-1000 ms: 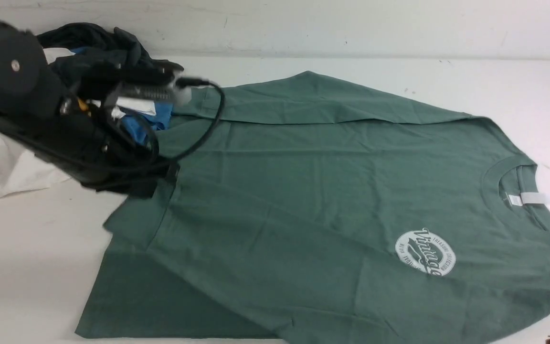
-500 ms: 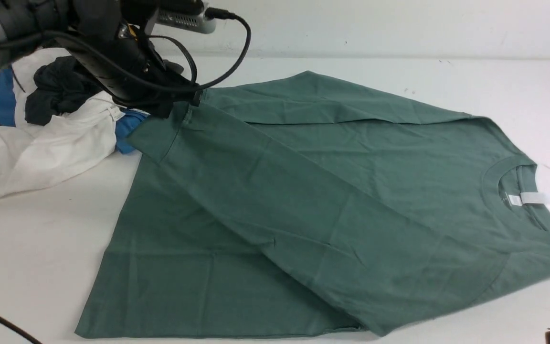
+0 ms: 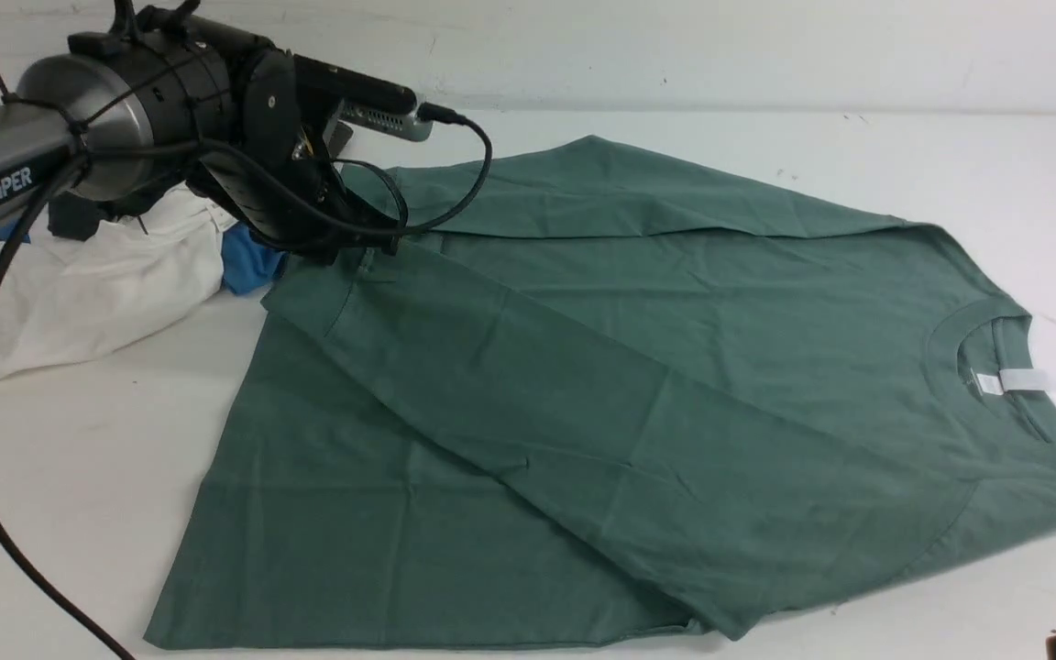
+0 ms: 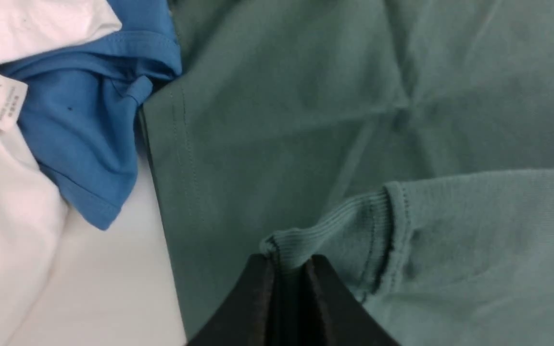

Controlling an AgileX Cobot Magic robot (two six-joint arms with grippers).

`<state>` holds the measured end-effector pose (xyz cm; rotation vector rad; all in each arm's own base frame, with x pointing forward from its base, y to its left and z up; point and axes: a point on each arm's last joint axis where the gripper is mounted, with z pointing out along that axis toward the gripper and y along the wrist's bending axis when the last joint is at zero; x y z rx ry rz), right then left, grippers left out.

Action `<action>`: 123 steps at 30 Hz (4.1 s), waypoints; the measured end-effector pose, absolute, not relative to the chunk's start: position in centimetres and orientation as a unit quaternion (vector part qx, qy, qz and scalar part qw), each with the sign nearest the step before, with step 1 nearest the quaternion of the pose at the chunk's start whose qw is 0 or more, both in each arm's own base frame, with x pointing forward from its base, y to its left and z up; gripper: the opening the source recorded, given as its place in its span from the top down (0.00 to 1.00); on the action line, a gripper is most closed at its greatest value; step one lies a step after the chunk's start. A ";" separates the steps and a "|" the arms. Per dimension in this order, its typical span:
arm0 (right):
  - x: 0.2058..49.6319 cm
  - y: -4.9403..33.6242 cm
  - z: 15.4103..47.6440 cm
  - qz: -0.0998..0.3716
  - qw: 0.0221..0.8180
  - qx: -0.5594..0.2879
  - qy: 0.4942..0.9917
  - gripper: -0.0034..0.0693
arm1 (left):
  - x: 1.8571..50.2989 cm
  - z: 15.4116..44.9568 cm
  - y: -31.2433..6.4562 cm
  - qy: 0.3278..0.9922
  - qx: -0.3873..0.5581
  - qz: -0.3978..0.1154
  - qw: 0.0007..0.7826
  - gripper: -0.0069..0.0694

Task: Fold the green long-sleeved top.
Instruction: Use the left arm to drag and place the cuff at the centered position on the left edge of the fabric, then use the left arm to clamp the cuff farthest from it

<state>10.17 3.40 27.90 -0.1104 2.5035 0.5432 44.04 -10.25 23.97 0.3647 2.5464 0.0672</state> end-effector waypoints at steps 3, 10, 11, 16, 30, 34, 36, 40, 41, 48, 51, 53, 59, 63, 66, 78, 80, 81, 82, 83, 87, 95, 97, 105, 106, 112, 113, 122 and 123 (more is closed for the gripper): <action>10.2 3.4 27.9 0.203 0.285 -0.041 0.936 0.97 | 44.4 23.5 -10.1 0.947 0.144 0.041 0.284 0.83; 10.2 3.4 27.9 0.202 0.287 -0.041 0.936 0.97 | 44.6 23.4 -9.8 0.943 0.157 0.066 0.285 0.56; 10.2 3.4 28.0 0.202 0.288 -0.041 0.935 0.97 | 44.6 23.5 -9.7 0.943 0.157 0.068 0.285 0.53; 11.2 3.4 29.9 0.202 0.295 -0.050 0.932 0.97 | 44.1 24.8 -9.7 0.948 0.144 0.060 0.278 0.43; 21.5 9.4 27.2 0.151 0.179 -0.171 0.957 0.97 | 35.0 27.8 -9.5 0.980 0.147 -0.041 0.127 0.92; 24.6 11.8 26.1 0.140 0.176 -0.183 0.957 0.97 | 31.7 26.2 -9.0 0.982 0.137 -0.059 0.115 0.92; 25.8 12.7 25.4 0.136 0.164 -0.190 0.958 0.97 | 30.4 25.2 -8.9 0.984 0.129 -0.069 0.104 0.92; 28.8 14.4 23.7 0.118 0.144 -0.206 0.961 0.97 | 27.4 23.1 -8.3 0.986 0.116 -0.080 0.091 0.92; 29.5 14.6 23.1 0.112 0.137 -0.208 0.962 0.97 | 26.6 22.9 -8.1 0.986 0.114 -0.081 0.090 0.92; 32.0 15.2 19.5 0.077 0.096 -0.215 0.969 0.97 | 22.4 23.8 -7.2 0.984 0.109 -0.093 0.108 0.92; 32.2 15.3 17.7 0.073 0.065 -0.206 0.974 0.97 | 20.7 25.2 -7.0 0.978 0.102 -0.111 0.145 0.92; 32.3 15.3 17.1 0.072 0.057 -0.200 0.975 0.97 | 20.1 25.8 -6.9 0.974 0.099 -0.121 0.166 0.92; 32.0 15.2 16.8 0.066 0.029 -0.201 0.977 0.97 | 17.7 26.8 -6.5 0.970 0.100 -0.134 0.179 0.92; 31.1 14.7 15.9 0.048 0.006 -0.214 0.976 0.97 | 16.0 27.6 -6.1 0.965 0.106 -0.138 0.194 0.92; 29.7 14.1 15.3 0.045 0.010 -0.212 0.976 0.97 | 15.0 28.6 -5.9 0.958 0.107 -0.145 0.224 0.92; 25.8 12.3 14.7 0.046 0.021 -0.187 0.981 0.97 | 13.9 29.7 -5.7 0.948 0.108 -0.153 0.257 0.92; 24.8 11.9 14.7 0.045 0.014 -0.185 0.982 0.97 | 13.9 29.7 -5.7 0.948 0.108 -0.153 0.257 0.92; 24.2 11.6 14.8 0.045 0.013 -0.180 0.983 0.97 | 13.9 29.7 -5.7 0.948 0.108 -0.153 0.257 0.92; 23.6 11.3 14.8 0.044 0.009 -0.175 0.984 0.97 | 13.9 29.7 -5.7 0.948 0.108 -0.153 0.257 0.92; 23.3 11.2 14.7 0.043 0.005 -0.173 0.984 0.97 | 13.9 29.7 -5.7 0.948 0.108 -0.153 0.257 0.92; 20.5 10.0 15.0 0.037 -0.030 -0.154 0.987 0.97 | 14.0 29.6 -5.7 0.950 0.094 -0.157 0.252 0.92; 14.9 7.5 16.5 0.025 -0.070 -0.139 0.988 0.97 | 18.5 28.6 -6.8 0.963 0.022 -0.163 0.214 0.92; 14.8 7.4 17.5 0.032 -0.034 -0.133 0.990 0.97 | 20.3 28.5 -7.2 0.966 0.019 -0.160 0.203 0.92; 14.0 7.4 21.6 0.074 0.039 -0.124 0.989 0.97 | 28.9 29.0 -9.3 0.966 0.028 -0.154 0.208 0.92; 13.8 7.4 22.0 0.081 0.049 -0.123 0.988 0.97 | 30.0 29.0 -9.6 0.965 0.029 -0.154 0.210 0.91; 12.5 6.9 23.8 0.098 0.097 -0.126 0.982 0.97 | 37.5 27.1 -11.2 0.968 0.040 -0.134 0.210 0.85; 12.3 6.8 24.0 0.100 0.104 -0.125 0.982 0.97 | 38.6 26.6 -11.4 0.969 0.043 -0.129 0.208 0.82; 12.0 6.7 24.4 0.106 0.116 -0.113 0.981 0.97 | 45.2 22.4 -12.3 0.967 0.067 -0.080 0.231 0.48; 12.0 6.7 24.4 0.106 0.115 -0.110 0.982 0.97 | 46.2 21.3 -12.5 0.966 0.064 -0.078 0.237 0.44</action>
